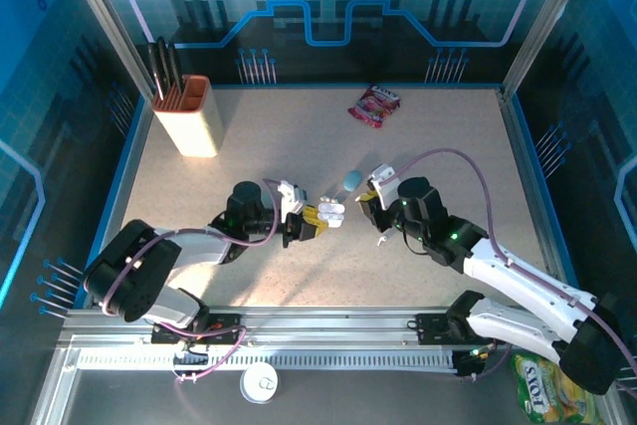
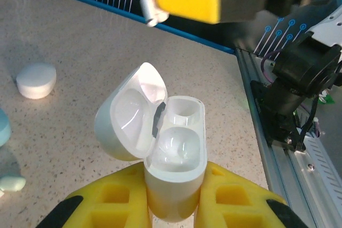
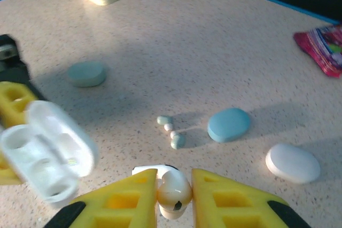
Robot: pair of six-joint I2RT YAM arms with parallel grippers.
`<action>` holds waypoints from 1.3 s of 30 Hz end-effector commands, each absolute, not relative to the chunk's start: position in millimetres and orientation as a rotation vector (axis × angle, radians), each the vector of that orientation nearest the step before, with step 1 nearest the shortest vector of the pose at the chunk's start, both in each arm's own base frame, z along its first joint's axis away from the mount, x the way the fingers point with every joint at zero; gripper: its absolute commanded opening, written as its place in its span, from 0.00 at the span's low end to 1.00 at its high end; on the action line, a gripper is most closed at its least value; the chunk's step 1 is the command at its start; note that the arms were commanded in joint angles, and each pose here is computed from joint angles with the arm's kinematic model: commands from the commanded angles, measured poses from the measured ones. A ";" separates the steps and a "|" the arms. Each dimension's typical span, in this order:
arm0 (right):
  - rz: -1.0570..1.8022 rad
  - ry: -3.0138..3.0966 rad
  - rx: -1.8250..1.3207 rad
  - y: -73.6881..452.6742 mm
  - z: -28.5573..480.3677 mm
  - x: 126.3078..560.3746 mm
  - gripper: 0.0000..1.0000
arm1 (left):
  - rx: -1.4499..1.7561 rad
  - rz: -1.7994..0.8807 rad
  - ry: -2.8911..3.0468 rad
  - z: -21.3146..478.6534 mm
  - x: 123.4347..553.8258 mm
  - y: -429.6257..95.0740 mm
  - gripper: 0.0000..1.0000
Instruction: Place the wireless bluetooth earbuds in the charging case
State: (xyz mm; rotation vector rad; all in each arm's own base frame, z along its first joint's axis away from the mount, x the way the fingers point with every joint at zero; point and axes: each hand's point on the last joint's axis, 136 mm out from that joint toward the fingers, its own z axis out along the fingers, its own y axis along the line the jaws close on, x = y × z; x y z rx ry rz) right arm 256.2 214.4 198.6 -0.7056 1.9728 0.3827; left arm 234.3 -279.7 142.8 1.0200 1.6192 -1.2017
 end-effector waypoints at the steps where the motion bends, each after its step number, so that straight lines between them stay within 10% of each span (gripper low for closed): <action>1: 0.300 1.892 -0.822 223.2 216.4 250.5 0.22 | 1.016 -1.196 1.599 150.0 242.6 -282.3 0.12; 39: 0.245 1.820 -1.227 306.0 183.3 225.0 0.21 | 1.010 -1.228 1.589 157.2 240.6 -283.5 0.12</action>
